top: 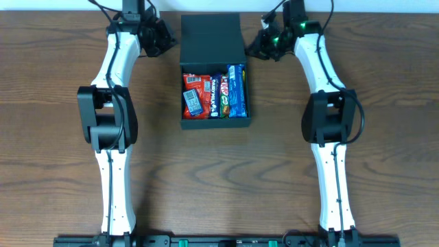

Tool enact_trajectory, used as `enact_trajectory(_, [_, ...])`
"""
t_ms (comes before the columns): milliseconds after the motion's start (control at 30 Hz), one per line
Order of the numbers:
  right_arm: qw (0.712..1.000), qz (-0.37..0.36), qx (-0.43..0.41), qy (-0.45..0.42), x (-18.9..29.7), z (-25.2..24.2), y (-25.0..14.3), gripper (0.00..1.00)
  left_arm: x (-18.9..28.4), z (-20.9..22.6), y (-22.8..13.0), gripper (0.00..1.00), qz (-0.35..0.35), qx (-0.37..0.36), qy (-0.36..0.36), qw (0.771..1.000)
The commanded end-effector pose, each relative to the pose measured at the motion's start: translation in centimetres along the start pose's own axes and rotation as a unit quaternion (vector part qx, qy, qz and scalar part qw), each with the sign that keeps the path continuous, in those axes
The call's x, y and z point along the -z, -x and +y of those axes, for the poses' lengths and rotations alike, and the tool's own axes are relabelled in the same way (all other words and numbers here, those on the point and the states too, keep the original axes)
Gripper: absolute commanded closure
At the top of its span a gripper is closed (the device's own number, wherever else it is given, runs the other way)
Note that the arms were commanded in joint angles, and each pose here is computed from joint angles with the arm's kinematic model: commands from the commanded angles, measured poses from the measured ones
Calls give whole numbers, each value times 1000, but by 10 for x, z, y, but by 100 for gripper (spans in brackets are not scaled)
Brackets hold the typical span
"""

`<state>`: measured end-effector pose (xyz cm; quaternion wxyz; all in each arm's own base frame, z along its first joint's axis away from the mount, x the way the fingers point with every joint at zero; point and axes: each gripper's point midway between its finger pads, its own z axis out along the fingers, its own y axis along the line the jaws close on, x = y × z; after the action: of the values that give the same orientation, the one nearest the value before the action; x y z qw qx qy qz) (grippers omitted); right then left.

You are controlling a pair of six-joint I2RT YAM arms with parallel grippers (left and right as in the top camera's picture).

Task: Pack container
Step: 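Move both grippers to the box lid behind the box, then swing the lid forward with both grippers to close the box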

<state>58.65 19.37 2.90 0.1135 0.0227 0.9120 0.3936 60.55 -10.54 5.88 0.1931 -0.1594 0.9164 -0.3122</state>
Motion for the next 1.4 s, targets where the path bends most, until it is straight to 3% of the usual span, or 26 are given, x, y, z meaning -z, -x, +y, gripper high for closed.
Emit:
enact_trajectory(0, [1000,22,5,13,-17,4,-13,98,-4,-3,1,94,-2,-16,1,1000])
enact_trajectory(200, [999,33,-3,11,-28,-5,-20,98,-2,12,-5,94,9,0,31,999])
enact_trajectory(433, [999,24,15,35,-28,4,-14,98,-1,-2,-11,94,30,-35,-13,999])
enact_trajectory(1233, [977,26,140,159,-18,45,-16,98,1,28,-7,94,9,2,69,998])
enact_trajectory(1367, [977,25,139,159,-17,44,-15,98,12,23,3,94,1,17,46,999])
